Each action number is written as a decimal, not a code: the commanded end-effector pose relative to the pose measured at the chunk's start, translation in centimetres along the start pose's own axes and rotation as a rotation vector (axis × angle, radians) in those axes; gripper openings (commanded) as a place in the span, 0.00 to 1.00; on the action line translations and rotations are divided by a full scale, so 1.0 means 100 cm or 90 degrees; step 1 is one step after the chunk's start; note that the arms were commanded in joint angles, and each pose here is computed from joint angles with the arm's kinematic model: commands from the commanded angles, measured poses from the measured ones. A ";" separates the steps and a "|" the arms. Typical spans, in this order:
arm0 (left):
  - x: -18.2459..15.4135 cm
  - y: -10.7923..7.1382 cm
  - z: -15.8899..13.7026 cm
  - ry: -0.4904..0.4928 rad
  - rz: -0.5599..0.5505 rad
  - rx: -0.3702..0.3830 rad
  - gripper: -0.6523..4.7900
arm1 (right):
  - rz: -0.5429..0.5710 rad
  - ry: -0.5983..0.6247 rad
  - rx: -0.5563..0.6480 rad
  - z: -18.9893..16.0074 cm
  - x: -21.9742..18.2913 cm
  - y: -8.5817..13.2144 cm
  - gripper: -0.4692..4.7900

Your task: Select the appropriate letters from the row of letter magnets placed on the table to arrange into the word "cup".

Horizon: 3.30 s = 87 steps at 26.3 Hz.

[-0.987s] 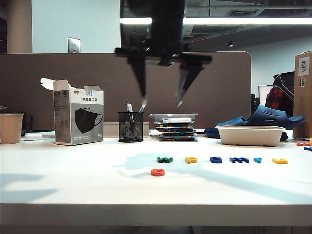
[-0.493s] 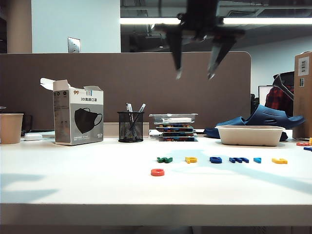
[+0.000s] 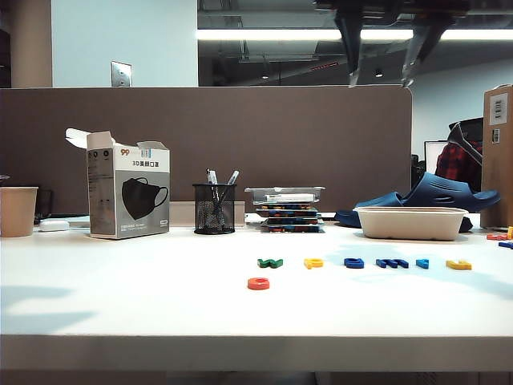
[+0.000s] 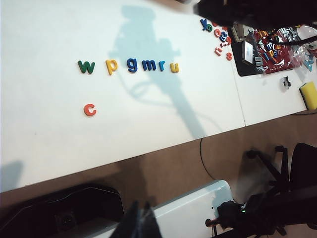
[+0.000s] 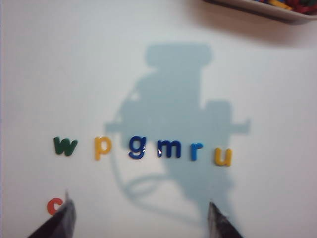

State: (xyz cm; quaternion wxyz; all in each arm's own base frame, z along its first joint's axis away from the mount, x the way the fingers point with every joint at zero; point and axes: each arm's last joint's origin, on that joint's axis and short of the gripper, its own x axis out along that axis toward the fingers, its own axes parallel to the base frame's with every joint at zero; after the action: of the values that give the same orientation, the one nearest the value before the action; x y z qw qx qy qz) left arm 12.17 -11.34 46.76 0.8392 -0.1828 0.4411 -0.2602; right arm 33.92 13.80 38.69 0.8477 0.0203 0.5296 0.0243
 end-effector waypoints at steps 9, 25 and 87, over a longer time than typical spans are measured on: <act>-0.001 -0.001 0.000 -0.004 -0.005 0.004 0.11 | 0.037 -0.039 0.005 -0.008 -0.036 -0.011 0.73; -0.001 -0.001 0.000 -0.004 -0.005 0.004 0.11 | 0.057 -0.124 0.053 -0.038 -0.074 -0.054 0.73; -0.001 -0.001 0.000 -0.004 -0.005 0.004 0.11 | 0.053 0.151 0.008 -0.047 0.133 -0.118 0.67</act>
State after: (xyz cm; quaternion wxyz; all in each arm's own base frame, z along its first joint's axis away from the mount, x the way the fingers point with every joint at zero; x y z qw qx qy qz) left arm 12.17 -11.34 46.76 0.8392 -0.1828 0.4411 -0.2602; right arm 35.70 2.86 23.96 0.7752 0.0466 0.6275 0.0565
